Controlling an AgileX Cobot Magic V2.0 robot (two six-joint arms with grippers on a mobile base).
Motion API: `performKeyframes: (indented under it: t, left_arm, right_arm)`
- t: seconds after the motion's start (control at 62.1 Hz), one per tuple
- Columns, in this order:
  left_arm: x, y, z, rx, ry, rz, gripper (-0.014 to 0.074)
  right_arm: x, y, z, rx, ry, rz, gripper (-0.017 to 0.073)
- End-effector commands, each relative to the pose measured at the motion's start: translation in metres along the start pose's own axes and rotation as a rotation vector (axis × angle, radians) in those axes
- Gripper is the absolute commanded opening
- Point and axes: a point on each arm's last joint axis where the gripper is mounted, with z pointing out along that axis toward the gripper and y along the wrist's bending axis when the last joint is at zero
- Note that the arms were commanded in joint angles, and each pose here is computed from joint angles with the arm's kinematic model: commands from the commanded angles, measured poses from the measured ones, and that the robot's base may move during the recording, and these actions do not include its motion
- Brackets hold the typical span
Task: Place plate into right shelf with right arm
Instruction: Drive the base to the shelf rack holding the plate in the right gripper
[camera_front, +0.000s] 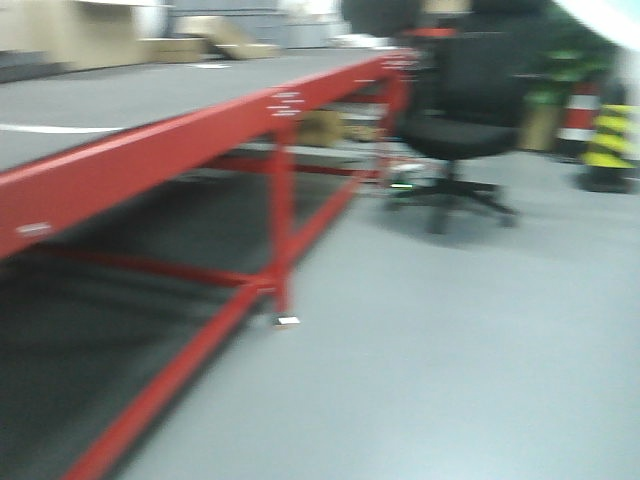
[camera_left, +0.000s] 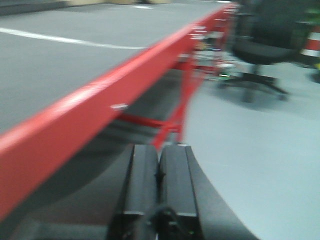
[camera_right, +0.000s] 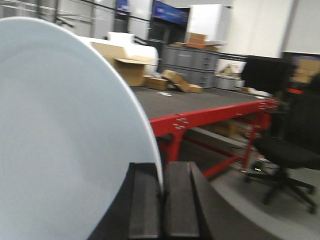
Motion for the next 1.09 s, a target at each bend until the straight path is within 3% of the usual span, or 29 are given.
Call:
performKeyframes:
  t: [0.0, 1.079]
  left_arm:
    - [-0.0048, 0.0003, -0.0002, -0.003, -0.082, -0.009, -0.0047]
    - [-0.0048, 0.0003, -0.0002, -0.003, -0.082, -0.009, -0.0047]
  right_arm:
    - [-0.0186, -0.003, -0.0005, 0.031, -0.121, -0.007, 0.0068]
    - [-0.0186, -0.003, -0.0005, 0.031, -0.121, -0.007, 0.0068]
